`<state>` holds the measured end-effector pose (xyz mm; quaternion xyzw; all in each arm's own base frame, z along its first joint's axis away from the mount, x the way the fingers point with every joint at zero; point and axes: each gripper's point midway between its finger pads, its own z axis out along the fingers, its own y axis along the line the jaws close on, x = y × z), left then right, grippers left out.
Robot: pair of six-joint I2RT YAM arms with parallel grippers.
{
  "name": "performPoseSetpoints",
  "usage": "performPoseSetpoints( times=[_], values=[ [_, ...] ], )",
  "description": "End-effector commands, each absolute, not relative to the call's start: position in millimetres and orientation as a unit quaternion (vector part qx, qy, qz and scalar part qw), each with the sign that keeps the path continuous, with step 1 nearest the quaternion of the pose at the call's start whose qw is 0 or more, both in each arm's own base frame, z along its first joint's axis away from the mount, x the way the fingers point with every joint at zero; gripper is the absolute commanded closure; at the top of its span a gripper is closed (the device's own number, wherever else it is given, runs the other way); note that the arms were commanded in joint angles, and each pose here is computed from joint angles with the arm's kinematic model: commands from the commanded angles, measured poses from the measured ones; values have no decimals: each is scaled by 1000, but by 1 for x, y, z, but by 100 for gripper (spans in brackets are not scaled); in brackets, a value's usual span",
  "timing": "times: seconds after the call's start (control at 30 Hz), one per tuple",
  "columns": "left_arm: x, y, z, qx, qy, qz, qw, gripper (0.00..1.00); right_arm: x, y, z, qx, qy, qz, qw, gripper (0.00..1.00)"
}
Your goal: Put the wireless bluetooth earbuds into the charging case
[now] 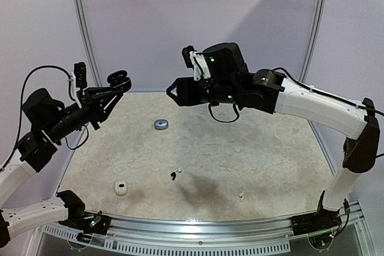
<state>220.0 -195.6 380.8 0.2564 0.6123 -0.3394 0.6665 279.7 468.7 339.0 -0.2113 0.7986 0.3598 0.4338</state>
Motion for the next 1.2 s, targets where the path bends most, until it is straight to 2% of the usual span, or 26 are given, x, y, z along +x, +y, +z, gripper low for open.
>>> performPoseSetpoints(
  times=[0.0, 0.2, 0.43, 0.5, 0.73, 0.97, 1.17],
  values=[
    [235, -167, 351, 226, 665, -248, 667, 100, 267, 444, 221, -130, 924, 207, 296, 46],
    [224, -154, 332, 209, 671, -243, 668, 100, 239, 474, 158, -140, 960, 127, 208, 46],
    [207, -147, 289, 189, 678, -272, 656, 100, 216, 496, 85, -130, 976, 98, 145, 46],
    [204, -149, 284, 188, 674, -285, 656, 100, 217, 500, 72, -126, 977, 95, 144, 48],
    [196, -153, 262, 228, 663, -273, 659, 100, 226, 502, 48, -106, 979, 77, 155, 61],
    [194, -159, 259, 246, 654, -277, 659, 100, 227, 492, 26, -86, 983, 47, 157, 64],
    [194, -154, 263, 241, 647, -268, 671, 100, 231, 500, 20, -80, 981, 60, 165, 66]
  ],
)
